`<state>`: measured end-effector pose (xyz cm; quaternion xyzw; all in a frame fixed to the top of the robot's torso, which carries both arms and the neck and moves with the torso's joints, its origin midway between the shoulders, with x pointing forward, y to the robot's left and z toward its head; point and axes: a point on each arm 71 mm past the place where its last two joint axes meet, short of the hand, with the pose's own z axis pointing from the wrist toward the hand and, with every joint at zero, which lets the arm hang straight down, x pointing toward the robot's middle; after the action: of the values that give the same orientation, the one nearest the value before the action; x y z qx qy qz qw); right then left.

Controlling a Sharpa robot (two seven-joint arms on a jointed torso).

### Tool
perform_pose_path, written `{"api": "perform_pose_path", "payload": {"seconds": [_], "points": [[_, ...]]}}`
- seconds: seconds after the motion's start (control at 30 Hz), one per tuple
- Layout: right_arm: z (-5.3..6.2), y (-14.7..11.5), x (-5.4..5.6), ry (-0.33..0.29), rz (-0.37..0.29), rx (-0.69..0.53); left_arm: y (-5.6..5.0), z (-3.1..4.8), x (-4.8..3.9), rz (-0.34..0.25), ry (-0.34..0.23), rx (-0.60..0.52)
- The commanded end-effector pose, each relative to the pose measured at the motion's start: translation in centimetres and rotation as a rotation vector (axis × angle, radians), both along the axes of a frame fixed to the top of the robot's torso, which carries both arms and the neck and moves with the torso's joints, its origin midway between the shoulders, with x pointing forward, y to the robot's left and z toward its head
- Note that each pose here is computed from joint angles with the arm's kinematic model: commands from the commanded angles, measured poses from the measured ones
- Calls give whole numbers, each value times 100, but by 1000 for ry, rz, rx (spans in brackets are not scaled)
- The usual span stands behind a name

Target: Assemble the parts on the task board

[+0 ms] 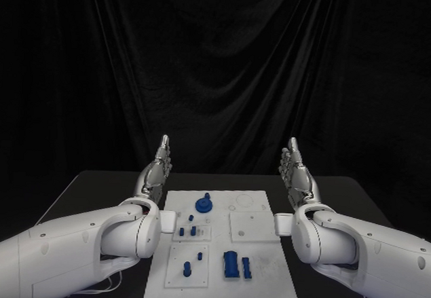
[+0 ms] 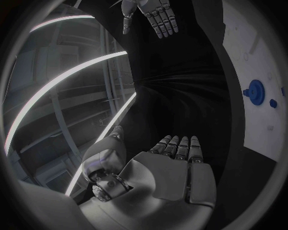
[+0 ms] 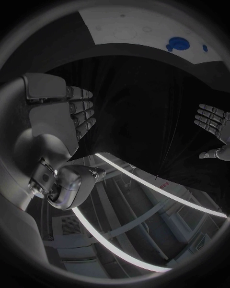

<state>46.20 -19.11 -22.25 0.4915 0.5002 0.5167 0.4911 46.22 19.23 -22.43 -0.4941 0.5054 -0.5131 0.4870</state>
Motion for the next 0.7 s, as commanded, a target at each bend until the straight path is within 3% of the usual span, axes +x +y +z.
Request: {"api": "perform_pose_path", "payload": {"seconds": [0.03, 0.7], "points": [[-17, -13, -2, 17, -17, -7, 1, 1, -5, 20, 1, 5], [-17, -13, -2, 17, -17, -7, 1, 1, -5, 20, 1, 5]]}}
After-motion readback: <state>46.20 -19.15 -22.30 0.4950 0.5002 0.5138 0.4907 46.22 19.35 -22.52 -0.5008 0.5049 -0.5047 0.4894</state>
